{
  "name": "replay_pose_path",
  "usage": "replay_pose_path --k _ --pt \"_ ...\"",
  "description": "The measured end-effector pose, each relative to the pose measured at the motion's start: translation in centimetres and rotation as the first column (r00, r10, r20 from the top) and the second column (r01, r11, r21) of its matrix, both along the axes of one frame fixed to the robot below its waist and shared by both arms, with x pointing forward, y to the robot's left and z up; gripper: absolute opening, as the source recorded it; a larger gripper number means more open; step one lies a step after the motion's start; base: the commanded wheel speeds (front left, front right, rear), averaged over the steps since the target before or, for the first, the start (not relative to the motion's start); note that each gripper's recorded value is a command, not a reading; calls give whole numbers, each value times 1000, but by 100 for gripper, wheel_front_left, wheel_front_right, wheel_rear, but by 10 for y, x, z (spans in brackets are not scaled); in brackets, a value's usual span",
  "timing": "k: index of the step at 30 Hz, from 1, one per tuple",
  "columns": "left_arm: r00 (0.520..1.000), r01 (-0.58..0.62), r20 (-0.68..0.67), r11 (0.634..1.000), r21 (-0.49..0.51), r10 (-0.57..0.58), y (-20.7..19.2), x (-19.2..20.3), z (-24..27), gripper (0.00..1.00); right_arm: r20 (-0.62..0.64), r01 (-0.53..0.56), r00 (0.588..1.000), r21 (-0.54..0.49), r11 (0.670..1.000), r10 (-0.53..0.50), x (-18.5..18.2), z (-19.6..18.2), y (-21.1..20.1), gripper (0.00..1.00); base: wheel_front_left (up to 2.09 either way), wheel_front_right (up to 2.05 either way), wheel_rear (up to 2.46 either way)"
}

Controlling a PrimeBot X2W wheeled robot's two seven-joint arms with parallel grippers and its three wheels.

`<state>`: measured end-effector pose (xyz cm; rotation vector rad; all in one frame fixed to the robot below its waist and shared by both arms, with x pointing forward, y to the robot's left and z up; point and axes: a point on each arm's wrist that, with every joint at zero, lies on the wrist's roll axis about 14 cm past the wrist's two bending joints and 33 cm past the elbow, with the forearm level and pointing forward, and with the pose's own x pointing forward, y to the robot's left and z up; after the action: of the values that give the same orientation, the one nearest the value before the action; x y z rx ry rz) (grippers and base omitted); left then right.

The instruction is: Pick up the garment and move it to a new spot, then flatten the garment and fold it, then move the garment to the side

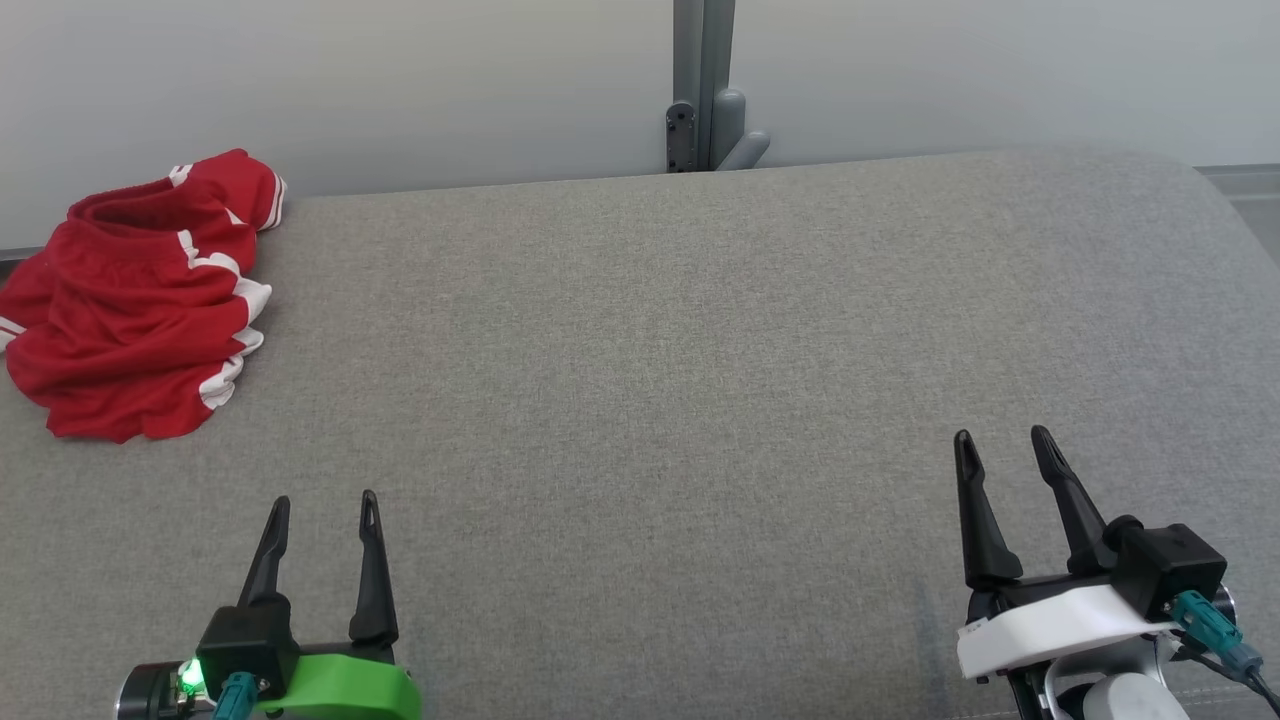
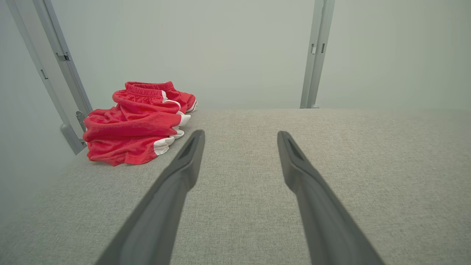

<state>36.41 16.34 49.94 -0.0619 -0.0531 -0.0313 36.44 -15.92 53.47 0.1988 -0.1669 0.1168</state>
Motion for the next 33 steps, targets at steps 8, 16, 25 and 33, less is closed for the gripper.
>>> replay_pose_path --k 8,16,25,33 --pt "1000 5 2 1000 27 -5 -1 -1 -2 100 2 -8 1000 -34 999 8 0 -1 3 100 0 0 0" --pt "1000 1 0 1000 28 -1 1 -1 -3 100 -5 -11 1000 -34 999 11 -1 -3 4 100 0 0 0" --pt "1000 1 -1 1000 28 -1 2 -1 -3 100 -7 -11 1000 -33 999 11 -1 -4 4 100 0 0 0" --pt "1000 2 -5 1000 31 -1 2 -1 -4 100 -10 -13 1000 -32 999 13 -1 -5 4 100 0 0 0"
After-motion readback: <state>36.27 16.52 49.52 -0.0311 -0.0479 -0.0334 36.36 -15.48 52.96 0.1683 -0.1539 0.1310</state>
